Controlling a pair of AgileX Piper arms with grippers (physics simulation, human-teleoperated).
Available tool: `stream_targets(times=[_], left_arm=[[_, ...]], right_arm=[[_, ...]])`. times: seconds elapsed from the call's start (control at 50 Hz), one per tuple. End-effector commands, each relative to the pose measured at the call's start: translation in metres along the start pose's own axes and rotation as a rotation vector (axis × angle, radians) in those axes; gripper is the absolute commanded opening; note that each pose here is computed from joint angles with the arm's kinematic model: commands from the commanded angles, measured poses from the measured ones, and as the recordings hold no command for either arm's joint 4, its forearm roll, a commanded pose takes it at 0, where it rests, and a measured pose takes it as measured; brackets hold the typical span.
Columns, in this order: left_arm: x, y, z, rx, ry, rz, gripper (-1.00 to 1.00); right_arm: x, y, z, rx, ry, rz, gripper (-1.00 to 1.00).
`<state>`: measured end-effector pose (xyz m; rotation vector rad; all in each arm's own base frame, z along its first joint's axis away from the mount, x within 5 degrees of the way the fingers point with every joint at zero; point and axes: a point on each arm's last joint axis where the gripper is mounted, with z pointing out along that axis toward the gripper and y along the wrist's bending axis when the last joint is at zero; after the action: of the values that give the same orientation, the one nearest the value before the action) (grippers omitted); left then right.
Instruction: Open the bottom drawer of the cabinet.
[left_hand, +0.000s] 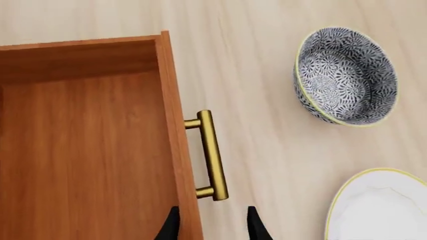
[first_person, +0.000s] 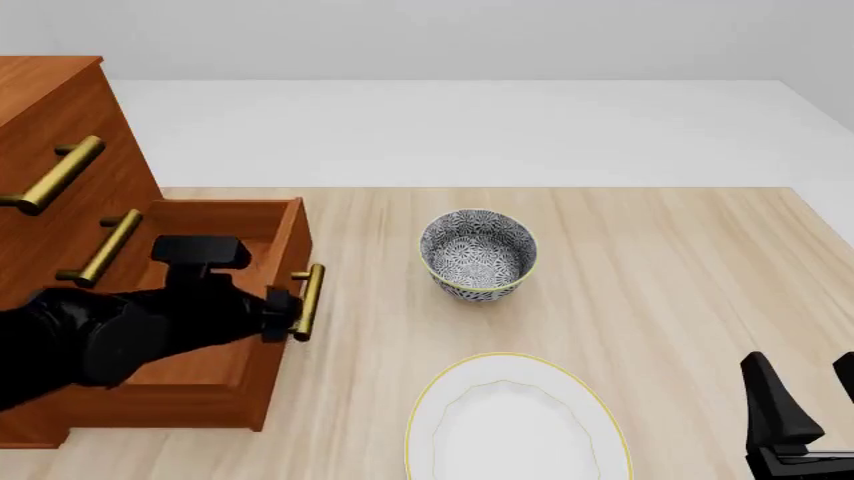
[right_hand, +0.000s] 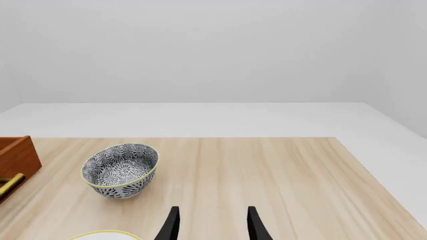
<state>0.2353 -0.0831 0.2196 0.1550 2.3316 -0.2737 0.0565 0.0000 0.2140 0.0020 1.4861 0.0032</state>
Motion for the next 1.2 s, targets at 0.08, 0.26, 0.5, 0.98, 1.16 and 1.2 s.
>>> stream_targets(times=[0.08, 0.26, 0.5, 0.98, 1.16, 1.2], left_arm=[[-0.016, 0.004, -0.045, -0.005, -0.118, 0.048, 1.0], [-0.022, 0.01, -0.092, -0.022, -0.235, 0.067, 1.0], [-0.012, 0.008, -0.16, 0.001, -0.407, 0.062, 1.0], [0.051, 0.009, -0.308, -0.067, -0.735, 0.058, 1.0], [0.081, 0.006, -0.35, -0.044, -0.842, 0.042, 1.0], [0.089, 0.005, -0.363, -0.03, -0.887, 0.026, 1.0]], right_arm=[[0.0, 0.0, 0.0, 0.0, 0.0, 0.0, 1.0], [0.0, 0.0, 0.0, 0.0, 0.0, 0.0, 1.0], [0.0, 0.0, 0.0, 0.0, 0.0, 0.0, 1.0], [0.0, 0.0, 0.0, 0.0, 0.0, 0.0, 1.0], [0.0, 0.0, 0.0, 0.0, 0.0, 0.0, 1.0], [0.0, 0.0, 0.0, 0.0, 0.0, 0.0, 1.0]])
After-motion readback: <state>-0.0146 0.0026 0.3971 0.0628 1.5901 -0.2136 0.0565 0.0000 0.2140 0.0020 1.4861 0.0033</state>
